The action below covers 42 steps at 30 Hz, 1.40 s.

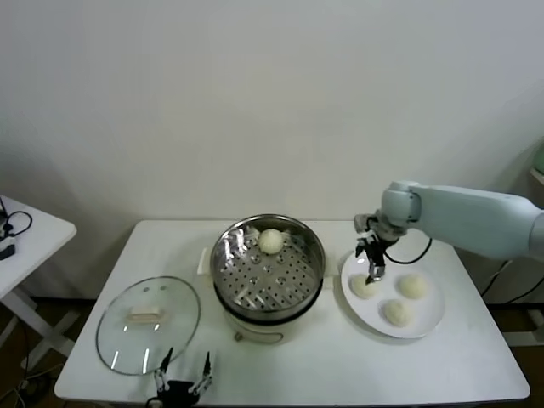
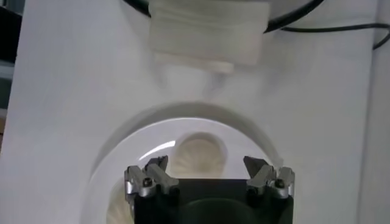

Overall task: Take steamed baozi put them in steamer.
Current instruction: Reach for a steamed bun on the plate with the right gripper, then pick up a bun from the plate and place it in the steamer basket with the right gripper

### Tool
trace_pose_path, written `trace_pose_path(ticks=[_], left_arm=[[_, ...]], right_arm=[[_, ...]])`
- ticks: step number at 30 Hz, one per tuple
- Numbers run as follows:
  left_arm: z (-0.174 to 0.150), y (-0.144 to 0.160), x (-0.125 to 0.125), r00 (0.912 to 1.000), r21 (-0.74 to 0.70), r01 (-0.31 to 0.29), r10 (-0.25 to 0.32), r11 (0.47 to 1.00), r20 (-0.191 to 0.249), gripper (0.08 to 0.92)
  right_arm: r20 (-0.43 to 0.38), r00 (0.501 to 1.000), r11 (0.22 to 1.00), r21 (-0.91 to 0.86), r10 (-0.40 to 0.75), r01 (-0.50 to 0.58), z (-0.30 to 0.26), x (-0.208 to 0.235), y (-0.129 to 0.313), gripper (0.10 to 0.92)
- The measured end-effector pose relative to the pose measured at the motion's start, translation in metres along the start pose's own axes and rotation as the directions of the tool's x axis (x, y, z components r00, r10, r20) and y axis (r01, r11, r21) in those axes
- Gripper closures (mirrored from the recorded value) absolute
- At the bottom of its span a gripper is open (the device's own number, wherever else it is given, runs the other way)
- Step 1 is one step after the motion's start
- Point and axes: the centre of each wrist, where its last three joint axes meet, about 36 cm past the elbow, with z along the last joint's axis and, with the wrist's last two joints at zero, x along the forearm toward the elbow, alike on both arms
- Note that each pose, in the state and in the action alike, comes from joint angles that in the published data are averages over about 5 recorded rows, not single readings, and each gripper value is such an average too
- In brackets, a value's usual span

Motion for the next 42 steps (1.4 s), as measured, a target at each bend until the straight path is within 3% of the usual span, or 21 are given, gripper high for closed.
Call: trace_pose_path(ticks=[15,27,35,42], left_arm=[[0.003,0.002,0.000,1.0000,-0.008,0.001,-0.001,1.000,-0.002,0.177],[0.003,0.002,-0.003,1.0000,-0.008,0.002,-0.002,1.000,0.002,0.177],[0.003,0.003,-0.002,1.0000,-0.009,0.007,-0.007,1.000,0.003,0.177],[0.002,0.003,-0.002,0.9999,-0.010,0.008,-0.008,1.000,0.007,0.177]], right_arm=[[-0.044,0.999,0.999,-0.046,0.023,-0.025,0.003,-0.044,0.011,0.207],[-0.056,0.998,0.998,-0.055,0.040,-0.043,0.003,-0.045,0.009,0.362],[-0.030,0.999,0.997,-0.070,0.031,-0.033,0.006,-0.023,0.007,0.405],[-0.003,0.999,0.998,-0.048,0.033,-0.033,-0.001,0.037,-0.001,0.411]])
